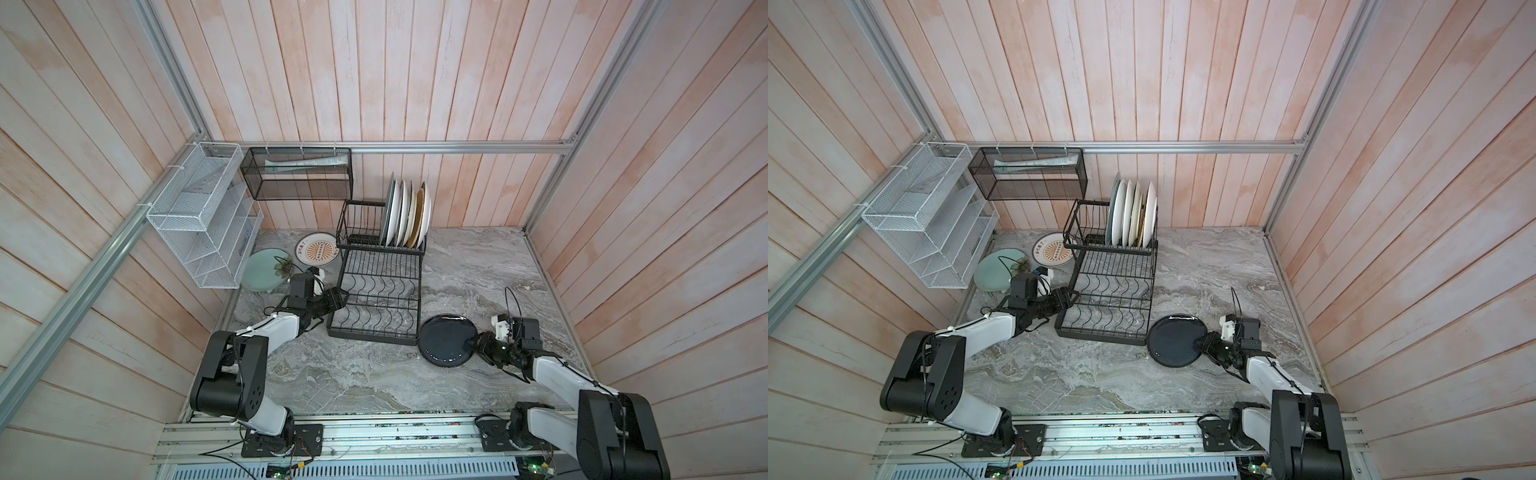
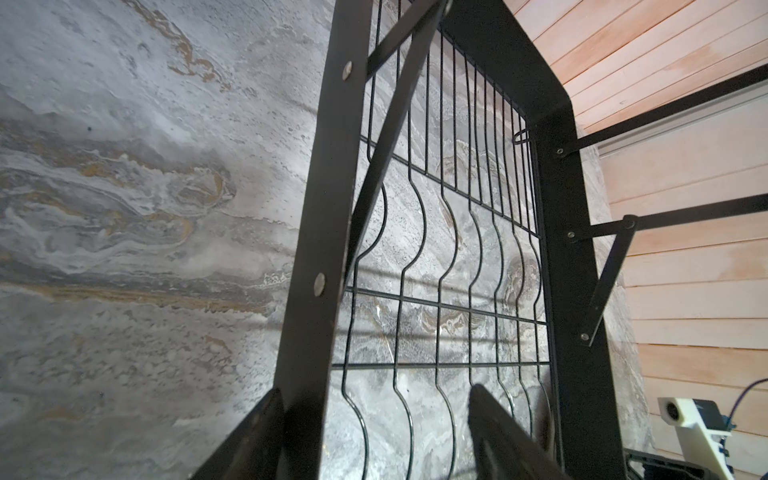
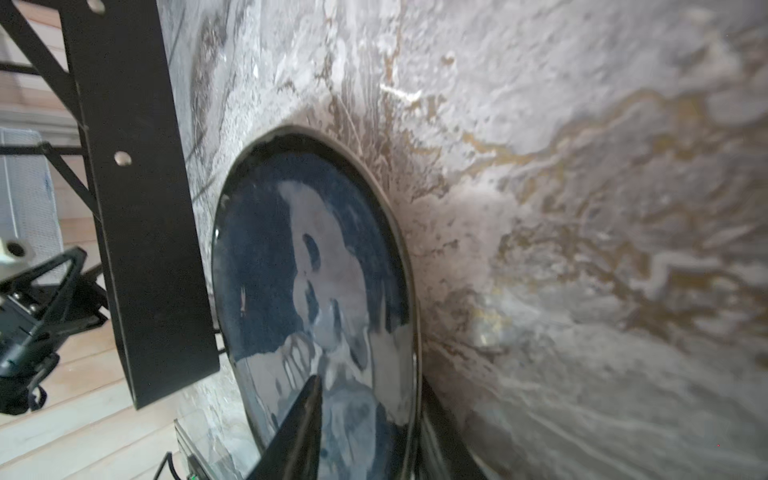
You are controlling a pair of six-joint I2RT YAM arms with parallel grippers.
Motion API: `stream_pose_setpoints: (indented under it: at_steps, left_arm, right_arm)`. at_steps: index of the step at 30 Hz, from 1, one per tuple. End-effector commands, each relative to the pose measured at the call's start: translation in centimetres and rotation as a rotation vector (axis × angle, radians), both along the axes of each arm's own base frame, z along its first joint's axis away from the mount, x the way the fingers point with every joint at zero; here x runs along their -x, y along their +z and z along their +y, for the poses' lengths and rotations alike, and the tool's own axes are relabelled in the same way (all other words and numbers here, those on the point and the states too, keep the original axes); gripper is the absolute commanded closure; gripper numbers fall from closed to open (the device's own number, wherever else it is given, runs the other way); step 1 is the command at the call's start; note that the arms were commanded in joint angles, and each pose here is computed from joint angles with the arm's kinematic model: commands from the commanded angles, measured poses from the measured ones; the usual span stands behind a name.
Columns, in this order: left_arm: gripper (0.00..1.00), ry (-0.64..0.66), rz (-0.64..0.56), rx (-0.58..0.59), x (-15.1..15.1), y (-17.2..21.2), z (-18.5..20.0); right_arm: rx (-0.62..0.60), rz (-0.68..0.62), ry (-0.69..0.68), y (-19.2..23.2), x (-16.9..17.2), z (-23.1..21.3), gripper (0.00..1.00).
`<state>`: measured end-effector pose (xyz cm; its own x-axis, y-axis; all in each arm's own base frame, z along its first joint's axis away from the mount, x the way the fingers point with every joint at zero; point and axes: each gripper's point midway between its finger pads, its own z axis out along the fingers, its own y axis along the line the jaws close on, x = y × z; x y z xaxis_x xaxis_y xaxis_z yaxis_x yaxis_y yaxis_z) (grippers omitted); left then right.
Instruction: Load the plates into the dish rack
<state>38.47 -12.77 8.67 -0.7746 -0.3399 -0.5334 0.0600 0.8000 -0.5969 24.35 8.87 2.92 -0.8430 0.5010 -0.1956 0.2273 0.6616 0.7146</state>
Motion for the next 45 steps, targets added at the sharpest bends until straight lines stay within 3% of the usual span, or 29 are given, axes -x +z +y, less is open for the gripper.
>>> stream_pose_setpoints:
  at_steps: [1, 3, 6, 25, 30, 36, 45]
  left_arm:
    - [0.29, -0.036, -0.018, 0.022, -0.5, 0.9, -0.9]
    - [0.29, -0.036, -0.019, 0.025, -0.6, 0.9, -1.0]
    - [0.29, -0.042, -0.017, 0.028, -0.6, 0.9, -1.0]
    - [0.30, -0.055, 0.017, 0.091, -0.8, -0.2, -1.9]
    - [0.30, -0.054, 0.021, 0.094, -0.6, -0.3, -1.9]
    - [0.30, -0.051, 0.011, 0.074, -0.6, 0.2, -1.7]
    - [0.30, -0.054, 0.018, 0.066, -0.4, 0.0, -1.6]
  right_arm:
    - [0.024, 0.039, -0.024, -1.0, 0.2, -0.7, 0.50]
    - [0.036, 0.036, -0.046, -1.0, -0.3, -1.3, 0.41]
    - [0.031, 0.034, -0.046, -1.1, -1.0, -1.9, 0.39]
    - [-0.104, 0.096, 0.075, -2.7, 0.7, 2.3, 0.39]
    - [-0.119, 0.083, 0.047, -2.3, 0.4, 2.4, 0.40]
    - [-0.046, 0.103, -0.075, -2.5, 0.9, -0.4, 0.30]
    - [-0.021, 0.249, -0.158, -3.3, 5.7, -1.1, 0.25]
